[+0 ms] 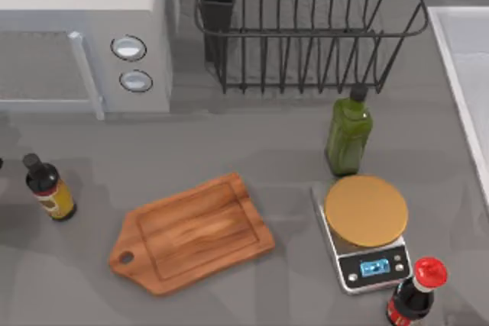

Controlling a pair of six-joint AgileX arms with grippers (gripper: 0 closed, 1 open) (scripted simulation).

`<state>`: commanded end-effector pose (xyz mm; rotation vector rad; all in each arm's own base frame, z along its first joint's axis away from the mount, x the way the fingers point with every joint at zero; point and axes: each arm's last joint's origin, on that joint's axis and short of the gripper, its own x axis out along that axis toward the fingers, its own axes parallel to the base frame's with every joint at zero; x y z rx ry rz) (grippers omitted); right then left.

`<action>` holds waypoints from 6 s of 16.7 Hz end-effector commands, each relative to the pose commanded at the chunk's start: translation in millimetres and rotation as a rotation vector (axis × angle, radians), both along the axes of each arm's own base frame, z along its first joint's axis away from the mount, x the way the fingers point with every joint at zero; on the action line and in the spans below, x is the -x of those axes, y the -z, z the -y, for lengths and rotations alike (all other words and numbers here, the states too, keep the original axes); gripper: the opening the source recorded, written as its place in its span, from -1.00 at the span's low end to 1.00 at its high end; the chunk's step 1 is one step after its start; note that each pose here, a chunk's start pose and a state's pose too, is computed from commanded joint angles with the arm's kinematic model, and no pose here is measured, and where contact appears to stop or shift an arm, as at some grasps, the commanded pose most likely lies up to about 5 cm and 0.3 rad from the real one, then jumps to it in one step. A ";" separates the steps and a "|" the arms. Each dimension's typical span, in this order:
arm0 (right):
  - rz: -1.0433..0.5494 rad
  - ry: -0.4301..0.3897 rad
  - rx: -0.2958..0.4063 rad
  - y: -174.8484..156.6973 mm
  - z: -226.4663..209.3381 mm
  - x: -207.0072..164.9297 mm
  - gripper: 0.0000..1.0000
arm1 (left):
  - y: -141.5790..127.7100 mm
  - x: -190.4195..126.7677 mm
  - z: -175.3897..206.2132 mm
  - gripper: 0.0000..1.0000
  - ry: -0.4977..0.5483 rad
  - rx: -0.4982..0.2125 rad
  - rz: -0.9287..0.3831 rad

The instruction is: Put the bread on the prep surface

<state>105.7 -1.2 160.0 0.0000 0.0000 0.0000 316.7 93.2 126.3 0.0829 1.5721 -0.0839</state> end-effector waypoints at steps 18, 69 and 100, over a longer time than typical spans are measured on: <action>0.000 0.000 0.000 0.0 0.0 0.0 1.00 | 11.9 -3.9 3.5 -0.81 0.001 0.000 0.002; 0.000 0.000 0.000 0.0 0.0 0.0 1.00 | -111.2 33.3 223.5 -1.00 -1.053 0.045 -0.047; 0.000 0.000 0.000 0.0 0.0 0.0 1.00 | -14.1 41.8 291.5 -1.00 -1.661 -0.009 -0.007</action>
